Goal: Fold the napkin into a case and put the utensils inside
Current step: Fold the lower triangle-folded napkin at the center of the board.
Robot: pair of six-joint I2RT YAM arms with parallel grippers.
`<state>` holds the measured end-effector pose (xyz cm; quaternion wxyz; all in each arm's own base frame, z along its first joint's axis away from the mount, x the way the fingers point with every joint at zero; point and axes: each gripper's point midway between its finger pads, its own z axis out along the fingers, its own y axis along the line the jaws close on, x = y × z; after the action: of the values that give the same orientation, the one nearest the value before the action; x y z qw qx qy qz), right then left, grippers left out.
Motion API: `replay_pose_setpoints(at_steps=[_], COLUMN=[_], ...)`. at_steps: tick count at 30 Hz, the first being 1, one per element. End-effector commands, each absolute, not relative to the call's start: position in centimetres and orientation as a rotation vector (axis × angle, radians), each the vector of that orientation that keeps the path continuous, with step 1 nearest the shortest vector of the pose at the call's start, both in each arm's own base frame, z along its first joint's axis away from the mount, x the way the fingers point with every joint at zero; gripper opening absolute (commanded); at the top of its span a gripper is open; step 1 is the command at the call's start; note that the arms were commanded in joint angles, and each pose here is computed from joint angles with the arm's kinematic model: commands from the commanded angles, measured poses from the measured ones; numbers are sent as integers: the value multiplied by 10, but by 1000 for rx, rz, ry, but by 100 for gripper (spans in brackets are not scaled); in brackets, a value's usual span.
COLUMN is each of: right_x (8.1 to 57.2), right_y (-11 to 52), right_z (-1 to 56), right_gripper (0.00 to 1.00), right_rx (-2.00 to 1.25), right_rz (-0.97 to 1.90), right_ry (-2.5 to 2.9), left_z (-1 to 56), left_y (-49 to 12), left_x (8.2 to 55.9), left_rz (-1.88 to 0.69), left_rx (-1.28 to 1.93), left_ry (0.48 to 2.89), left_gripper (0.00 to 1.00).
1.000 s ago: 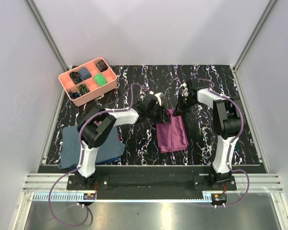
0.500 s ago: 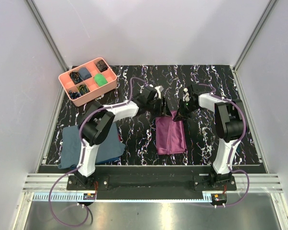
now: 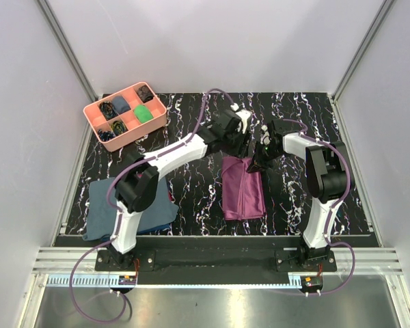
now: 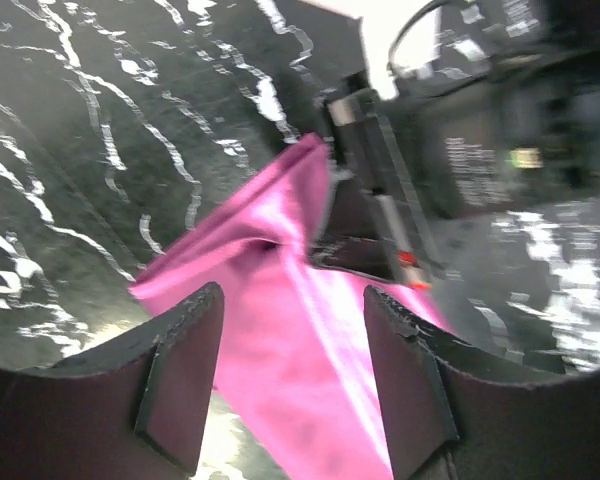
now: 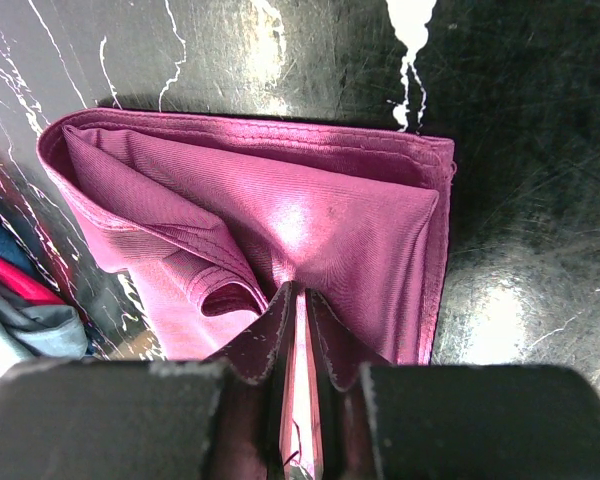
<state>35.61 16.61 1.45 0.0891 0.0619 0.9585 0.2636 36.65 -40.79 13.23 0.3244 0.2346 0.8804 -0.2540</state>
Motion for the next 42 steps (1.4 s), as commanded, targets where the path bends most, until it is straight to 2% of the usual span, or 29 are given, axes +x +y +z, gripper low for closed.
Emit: replay_pose_setpoints(at_steps=[1, 5, 9, 23, 24, 28, 30, 32, 33, 42], right_x=[362, 361, 361, 360, 360, 359, 359, 359, 359, 360], right_y=[162, 162, 162, 162, 163, 162, 163, 163, 162, 164], right_z=[26, 24, 23, 22, 22, 23, 24, 23, 23, 22], right_gripper=[14, 14, 14, 13, 13, 13, 13, 13, 13, 12], right_rx=[143, 149, 147, 153, 157, 156, 151, 148, 152, 160], right_rz=[750, 754, 755, 761, 764, 762, 765, 762, 762, 773], right_ry=[2805, 2812, 2814, 2820, 2822, 2819, 2817, 2819, 2818, 2822], left_z=[118, 109, 101, 68, 65, 66, 69, 70, 69, 55], left_y=[-398, -405, -414, -420, -420, -420, -421, -422, -422, -427], left_x=[378, 376, 371, 377, 377, 386, 391, 392, 392, 388], left_rz=[-419, -449, -488, -474, -478, -468, -460, -444, -437, -467], left_rx=[776, 898, 1029, 1070, 1060, 999, 983, 975, 975, 1020], left_ry=[2270, 2248, 2208, 2238, 2248, 2238, 2221, 2211, 2208, 2212], left_gripper=[56, 50, 49, 47, 43, 36, 36, 47, 49, 42])
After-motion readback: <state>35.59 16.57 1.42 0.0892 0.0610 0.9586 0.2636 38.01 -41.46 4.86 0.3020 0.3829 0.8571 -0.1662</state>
